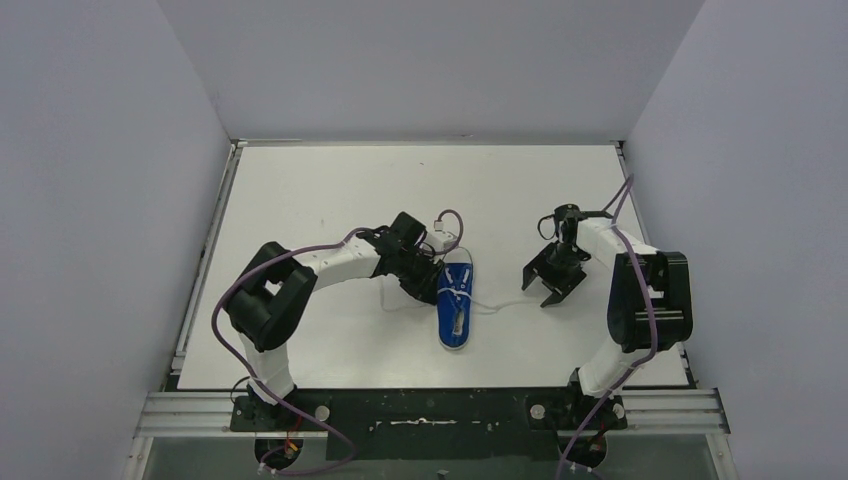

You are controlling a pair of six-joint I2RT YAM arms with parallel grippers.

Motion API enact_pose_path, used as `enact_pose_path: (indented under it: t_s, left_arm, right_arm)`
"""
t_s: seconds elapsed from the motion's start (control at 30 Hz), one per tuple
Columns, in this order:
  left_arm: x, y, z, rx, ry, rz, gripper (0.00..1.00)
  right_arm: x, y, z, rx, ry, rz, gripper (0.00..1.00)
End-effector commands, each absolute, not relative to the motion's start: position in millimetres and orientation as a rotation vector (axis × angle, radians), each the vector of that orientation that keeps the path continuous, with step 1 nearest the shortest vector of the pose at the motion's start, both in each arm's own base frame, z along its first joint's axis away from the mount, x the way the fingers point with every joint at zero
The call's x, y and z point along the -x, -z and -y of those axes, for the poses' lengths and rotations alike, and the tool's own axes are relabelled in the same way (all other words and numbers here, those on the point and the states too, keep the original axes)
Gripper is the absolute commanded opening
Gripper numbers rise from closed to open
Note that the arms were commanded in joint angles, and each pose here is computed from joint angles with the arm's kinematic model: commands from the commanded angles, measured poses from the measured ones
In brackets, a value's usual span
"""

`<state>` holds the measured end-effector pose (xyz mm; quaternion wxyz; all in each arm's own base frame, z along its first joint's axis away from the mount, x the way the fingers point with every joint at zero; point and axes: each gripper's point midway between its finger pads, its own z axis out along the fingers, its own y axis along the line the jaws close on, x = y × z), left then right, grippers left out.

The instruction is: Tie the shoes

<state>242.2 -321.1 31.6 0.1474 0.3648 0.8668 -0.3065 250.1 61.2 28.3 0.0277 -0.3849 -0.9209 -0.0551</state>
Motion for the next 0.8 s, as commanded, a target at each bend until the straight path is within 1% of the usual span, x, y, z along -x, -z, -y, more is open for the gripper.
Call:
enact_pose_path:
  t_s: [0.0, 0.07, 0.17, 0.23, 0.3, 0.33, 0.47, 0.53, 0.6, 0.7, 0.77]
  left_arm:
    - [-261.2, -54.0, 337.4, -1.074, 0.909, -2.345, 0.09]
    - [-261.7, -57.2, 334.8, -1.079, 0.889, -2.342, 0.05]
    - [-260.9, -65.8, 331.8, -1.08, 0.877, -2.316, 0.03]
    - [-262.8, -73.1, 330.8, -1.097, 0.862, -2.287, 0.0]
    - [-264.3, -79.9, 331.3, -1.111, 0.857, -2.269, 0.0]
    - [-265.4, -83.0, 331.8, -1.115, 0.855, -2.26, 0.0]
    - [-273.2, -94.8, 337.2, -1.101, 0.87, -2.186, 0.0]
    - [-274.9, -100.3, 341.5, -1.103, 0.895, -2.127, 0.0]
    - [-277.4, -105.0, 344.4, -1.114, 0.905, -2.046, 0.0]
    - [-284.7, -114.5, 347.6, -1.103, 0.902, -1.912, 0.0]
    - [-287.0, -114.4, 348.2, -1.095, 0.912, -1.867, 0.0]
  right_arm:
    - [-254.1, -24.9, -48.6, 1.399, 0.03, 2.802, 0.52]
    - [-250.4, -20.4, -46.8, 1.441, -0.012, 2.76, 0.5]
    - [-249.8, -11.4, -44.6, 1.47, -0.057, 2.725, 0.49]
    - [-249.5, -6.2, -43.0, 1.478, -0.089, 2.706, 0.47]
    - [-247.5, -1.7, -41.8, 1.487, -0.118, 2.685, 0.43]
    - [-246.7, -0.4, -40.4, 1.497, -0.134, 2.68, 0.4]
    - [-252.6, -2.6, -35.4, 1.498, -0.144, 2.73, 0.11]
    - [-263.5, -14.4, -36.5, 1.445, -0.091, 2.805, 0.0]
    - [-291.1, -35.9, -52.9, 1.298, 0.166, 2.947, 0.0]
    - [-336.1, -87.6, -99.9, 0.86, 0.716, 3.206, 0.0]
    - [-351.7, -122.0, -135.4, 0.563, 1.057, 3.279, 0.0]
